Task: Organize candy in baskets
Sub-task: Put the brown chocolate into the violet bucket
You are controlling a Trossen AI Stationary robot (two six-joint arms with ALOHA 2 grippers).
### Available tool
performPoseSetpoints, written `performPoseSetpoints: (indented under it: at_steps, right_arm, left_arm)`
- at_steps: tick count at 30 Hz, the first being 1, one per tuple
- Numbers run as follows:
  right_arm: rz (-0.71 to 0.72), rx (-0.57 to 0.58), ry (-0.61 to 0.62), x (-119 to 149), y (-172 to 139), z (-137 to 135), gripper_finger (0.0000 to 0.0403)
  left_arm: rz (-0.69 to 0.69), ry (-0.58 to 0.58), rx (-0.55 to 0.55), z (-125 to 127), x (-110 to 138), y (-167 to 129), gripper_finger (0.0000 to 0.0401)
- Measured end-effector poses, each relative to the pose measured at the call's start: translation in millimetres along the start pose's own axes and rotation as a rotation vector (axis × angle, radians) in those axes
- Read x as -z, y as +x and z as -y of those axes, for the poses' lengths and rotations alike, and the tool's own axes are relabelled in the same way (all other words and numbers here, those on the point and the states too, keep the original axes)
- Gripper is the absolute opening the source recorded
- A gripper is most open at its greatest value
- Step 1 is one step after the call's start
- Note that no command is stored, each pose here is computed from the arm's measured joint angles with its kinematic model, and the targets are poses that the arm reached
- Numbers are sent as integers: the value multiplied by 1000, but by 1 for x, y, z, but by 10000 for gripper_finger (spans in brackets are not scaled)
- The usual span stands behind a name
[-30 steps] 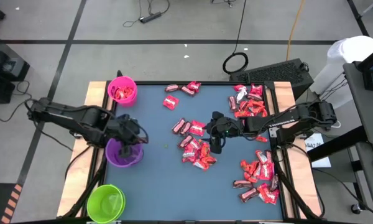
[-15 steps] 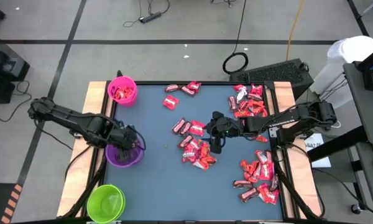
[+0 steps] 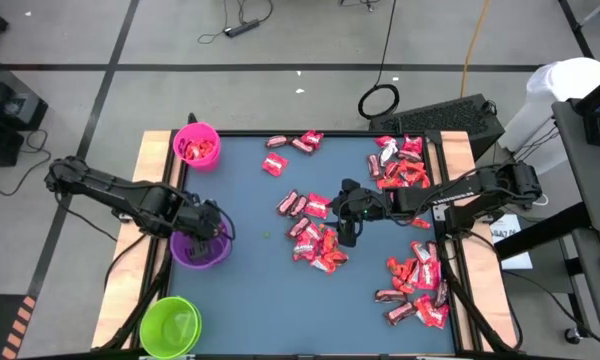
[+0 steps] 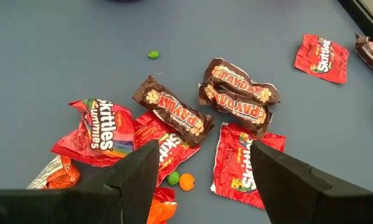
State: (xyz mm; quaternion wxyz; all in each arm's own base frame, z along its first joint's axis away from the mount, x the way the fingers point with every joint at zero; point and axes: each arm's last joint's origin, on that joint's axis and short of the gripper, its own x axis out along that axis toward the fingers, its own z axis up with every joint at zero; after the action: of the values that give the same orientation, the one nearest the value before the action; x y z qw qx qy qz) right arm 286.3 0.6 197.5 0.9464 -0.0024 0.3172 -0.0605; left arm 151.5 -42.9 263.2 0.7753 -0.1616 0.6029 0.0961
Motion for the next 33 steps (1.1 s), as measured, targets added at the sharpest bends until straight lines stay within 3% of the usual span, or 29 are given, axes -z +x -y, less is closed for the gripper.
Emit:
performPoseSetpoints:
  at_steps: [4, 10, 16, 25, 29, 33]
  right_arm:
    - [0, 0, 0, 0, 0, 0, 240]
    - [0, 0, 0, 0, 0, 0, 240]
    - [0, -1, -1, 0, 0, 0, 240]
    - [2, -1, 32, 0, 0, 0, 240]
    - [1, 0, 31, 0, 0, 0, 240]
    - [1, 0, 31, 0, 0, 0, 240]
  left_arm:
    - [2, 0, 2, -1, 1, -1, 58]
    - [-3, 1, 7, 0, 1, -1, 112]
    - [-29, 43, 78, 0, 4, -6, 139]
    - [413, 192, 99, 11, -22, -35, 140]
    - [618, 251, 11, 17, -38, -37, 140]
    - [709, 279, -97, 21, -53, -30, 140]
